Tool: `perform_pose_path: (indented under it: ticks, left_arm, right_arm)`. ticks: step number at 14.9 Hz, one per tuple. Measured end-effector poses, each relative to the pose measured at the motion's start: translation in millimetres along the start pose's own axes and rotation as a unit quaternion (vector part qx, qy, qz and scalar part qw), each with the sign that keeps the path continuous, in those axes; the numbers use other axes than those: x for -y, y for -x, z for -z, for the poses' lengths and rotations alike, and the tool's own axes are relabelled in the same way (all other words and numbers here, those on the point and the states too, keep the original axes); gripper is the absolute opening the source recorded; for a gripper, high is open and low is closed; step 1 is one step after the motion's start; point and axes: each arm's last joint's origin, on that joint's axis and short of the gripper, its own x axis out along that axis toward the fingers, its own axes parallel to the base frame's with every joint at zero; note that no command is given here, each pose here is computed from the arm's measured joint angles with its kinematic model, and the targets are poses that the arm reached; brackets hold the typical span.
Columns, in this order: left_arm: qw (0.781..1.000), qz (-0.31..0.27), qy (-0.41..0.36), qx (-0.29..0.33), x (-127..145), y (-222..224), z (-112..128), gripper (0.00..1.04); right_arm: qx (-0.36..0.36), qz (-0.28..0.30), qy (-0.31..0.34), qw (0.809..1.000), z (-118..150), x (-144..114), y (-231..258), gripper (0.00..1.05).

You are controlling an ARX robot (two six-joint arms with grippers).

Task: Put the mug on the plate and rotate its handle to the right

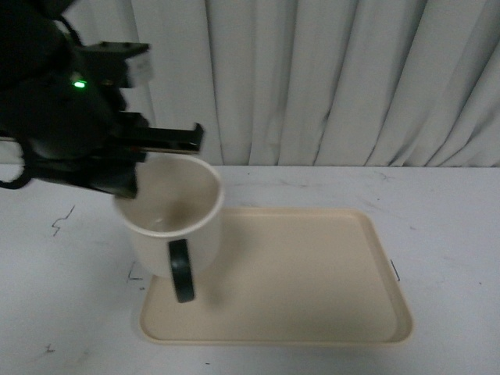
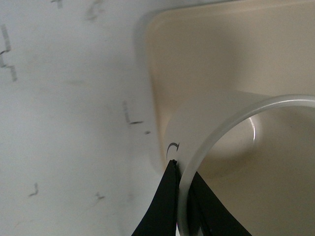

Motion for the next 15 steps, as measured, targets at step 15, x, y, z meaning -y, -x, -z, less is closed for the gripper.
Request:
perform_pose_path:
  ticks: [15]
  left_arm:
    - [0.994,0.054,-0.047,-0.078,77.7,-74.4,-13.4,0.06]
  right_arm:
    - [0.000,0.000,0.000,1.000,0.0,0.0,0.0,0.98]
